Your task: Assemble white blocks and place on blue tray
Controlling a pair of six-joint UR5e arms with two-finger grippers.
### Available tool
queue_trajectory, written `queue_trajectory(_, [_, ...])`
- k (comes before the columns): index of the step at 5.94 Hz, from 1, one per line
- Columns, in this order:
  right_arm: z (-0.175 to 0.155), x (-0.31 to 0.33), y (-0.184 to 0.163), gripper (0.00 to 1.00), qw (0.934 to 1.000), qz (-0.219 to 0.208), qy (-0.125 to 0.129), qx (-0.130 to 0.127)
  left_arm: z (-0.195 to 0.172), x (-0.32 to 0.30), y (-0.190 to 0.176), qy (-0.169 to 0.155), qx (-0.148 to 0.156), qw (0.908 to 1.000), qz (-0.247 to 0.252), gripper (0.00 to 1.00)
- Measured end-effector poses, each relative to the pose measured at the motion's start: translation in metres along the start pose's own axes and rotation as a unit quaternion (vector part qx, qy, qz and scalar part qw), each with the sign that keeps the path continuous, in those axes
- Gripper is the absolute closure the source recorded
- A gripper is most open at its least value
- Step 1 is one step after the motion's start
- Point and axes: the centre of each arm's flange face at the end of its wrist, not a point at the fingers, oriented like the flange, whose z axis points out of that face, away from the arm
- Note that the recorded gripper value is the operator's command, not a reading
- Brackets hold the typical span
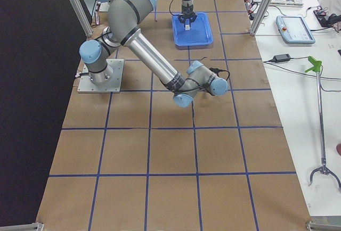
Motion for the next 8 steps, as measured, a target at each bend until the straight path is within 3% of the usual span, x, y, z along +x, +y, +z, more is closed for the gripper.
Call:
queue_trajectory(1, [-0.022, 0.005, -0.025, 0.72, 0.9998, -0.012, 0.012, -0.012, 0.001, 0.002, -0.003, 0.000, 0.000, 1.0000, 0.002, 0.04])
queue_trajectory(3, [-0.051, 0.007, -0.079, 0.72, 0.9992, -0.029, 0.021, -0.017, -0.001, 0.005, -0.007, -0.001, 0.002, 1.0000, -0.008, 0.02])
queue_trajectory(5, [-0.036, 0.006, -0.119, 0.72, 0.9991, -0.039, 0.013, 0.005, -0.030, 0.005, -0.005, -0.013, 0.007, 0.9994, -0.031, 0.02])
queue_trajectory(8, [0.008, -0.017, -0.191, 0.72, 0.9989, -0.030, -0.003, 0.036, -0.142, 0.030, 0.012, 0.001, 0.001, 0.9992, -0.039, 0.02])
